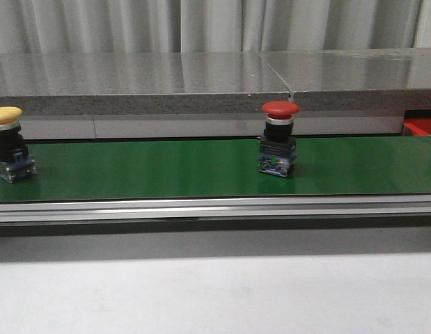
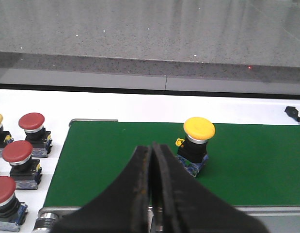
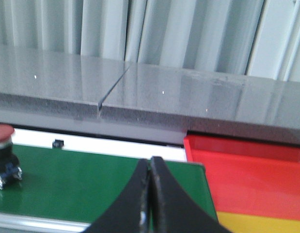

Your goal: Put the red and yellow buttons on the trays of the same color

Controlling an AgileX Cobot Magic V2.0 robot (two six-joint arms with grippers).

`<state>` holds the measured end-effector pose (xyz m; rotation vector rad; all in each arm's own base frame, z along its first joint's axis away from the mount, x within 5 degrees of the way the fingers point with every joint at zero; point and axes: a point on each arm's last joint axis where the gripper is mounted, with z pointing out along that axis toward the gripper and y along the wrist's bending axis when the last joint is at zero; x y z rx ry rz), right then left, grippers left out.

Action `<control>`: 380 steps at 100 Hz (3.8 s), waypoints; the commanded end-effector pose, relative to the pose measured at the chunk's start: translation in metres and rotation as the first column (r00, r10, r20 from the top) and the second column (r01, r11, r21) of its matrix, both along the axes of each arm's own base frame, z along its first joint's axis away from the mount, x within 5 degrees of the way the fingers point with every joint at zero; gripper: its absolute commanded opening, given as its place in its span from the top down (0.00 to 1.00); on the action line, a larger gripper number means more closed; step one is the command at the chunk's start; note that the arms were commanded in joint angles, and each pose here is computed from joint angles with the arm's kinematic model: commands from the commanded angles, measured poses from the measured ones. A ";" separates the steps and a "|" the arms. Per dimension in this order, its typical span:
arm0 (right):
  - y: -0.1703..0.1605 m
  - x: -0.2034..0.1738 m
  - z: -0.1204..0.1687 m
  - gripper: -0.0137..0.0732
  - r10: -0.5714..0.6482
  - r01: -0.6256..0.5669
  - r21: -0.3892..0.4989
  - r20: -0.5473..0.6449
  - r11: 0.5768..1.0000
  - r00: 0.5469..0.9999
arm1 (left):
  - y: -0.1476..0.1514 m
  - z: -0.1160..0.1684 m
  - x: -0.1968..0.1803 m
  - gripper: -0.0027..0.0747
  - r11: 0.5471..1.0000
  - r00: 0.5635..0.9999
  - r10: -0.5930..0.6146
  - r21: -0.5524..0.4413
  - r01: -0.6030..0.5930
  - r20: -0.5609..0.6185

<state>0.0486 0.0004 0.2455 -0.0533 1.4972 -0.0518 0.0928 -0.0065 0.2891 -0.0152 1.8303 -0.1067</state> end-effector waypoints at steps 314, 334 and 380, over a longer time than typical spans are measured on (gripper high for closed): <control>-0.069 0.322 0.088 0.71 0.049 0.030 0.077 -0.839 0.997 0.542 | -0.002 0.015 0.001 0.99 1.000 0.995 -0.018 -0.007 0.019 0.101; -0.121 0.337 0.079 0.71 -0.026 0.154 0.074 -0.826 0.985 0.563 | -0.002 0.015 0.001 0.99 1.000 0.995 -0.018 -0.007 0.019 0.101; -0.174 0.378 0.014 0.71 -0.087 0.257 0.070 -0.828 0.964 0.554 | -0.002 0.015 0.001 0.99 1.000 0.995 -0.018 -0.007 0.019 0.101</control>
